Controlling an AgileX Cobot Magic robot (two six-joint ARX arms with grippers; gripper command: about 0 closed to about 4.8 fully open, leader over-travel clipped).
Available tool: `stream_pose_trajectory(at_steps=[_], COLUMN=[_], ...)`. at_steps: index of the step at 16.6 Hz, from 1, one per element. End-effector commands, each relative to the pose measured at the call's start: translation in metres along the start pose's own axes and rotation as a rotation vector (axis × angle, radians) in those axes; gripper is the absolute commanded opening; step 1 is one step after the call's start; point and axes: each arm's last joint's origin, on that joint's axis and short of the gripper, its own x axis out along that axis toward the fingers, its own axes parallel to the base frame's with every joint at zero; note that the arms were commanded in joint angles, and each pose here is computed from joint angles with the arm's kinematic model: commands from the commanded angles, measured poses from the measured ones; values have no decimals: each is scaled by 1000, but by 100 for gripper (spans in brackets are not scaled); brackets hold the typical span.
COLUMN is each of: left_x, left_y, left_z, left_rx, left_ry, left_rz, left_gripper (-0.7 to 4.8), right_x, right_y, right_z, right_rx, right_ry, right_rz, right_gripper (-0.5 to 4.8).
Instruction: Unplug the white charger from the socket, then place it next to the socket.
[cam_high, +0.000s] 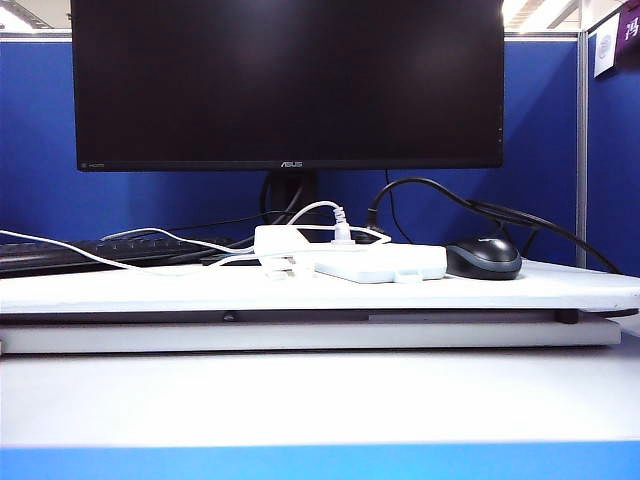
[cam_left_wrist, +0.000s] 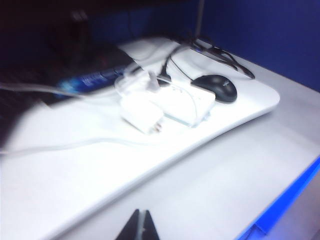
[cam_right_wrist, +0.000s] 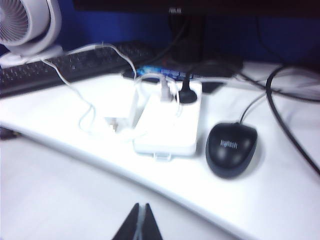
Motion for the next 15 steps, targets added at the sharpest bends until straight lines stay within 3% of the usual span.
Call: stream_pose_trajectory(at_steps=[1,4,9,15], left_x=[33,52,69,74], left_y=[4,6,6,7], left_z=[-27,-64,-108,-136], left_rx=[-39,-84,-91,-86], left_ry=[-66,8,66,130], left_rz=[18,16,21,50], left_gripper=[-6,-6,-6,-5], right_x=[4,9,17,19], right_y=[-1,-2,-4,-6], right_z=[-10,-26,-58,-79], right_rx=[4,10,36,52], right_ry=[16,64,156,234], right_rz=[-29,-32,-34,-45], right_gripper=[-1,-1,-1,-1])
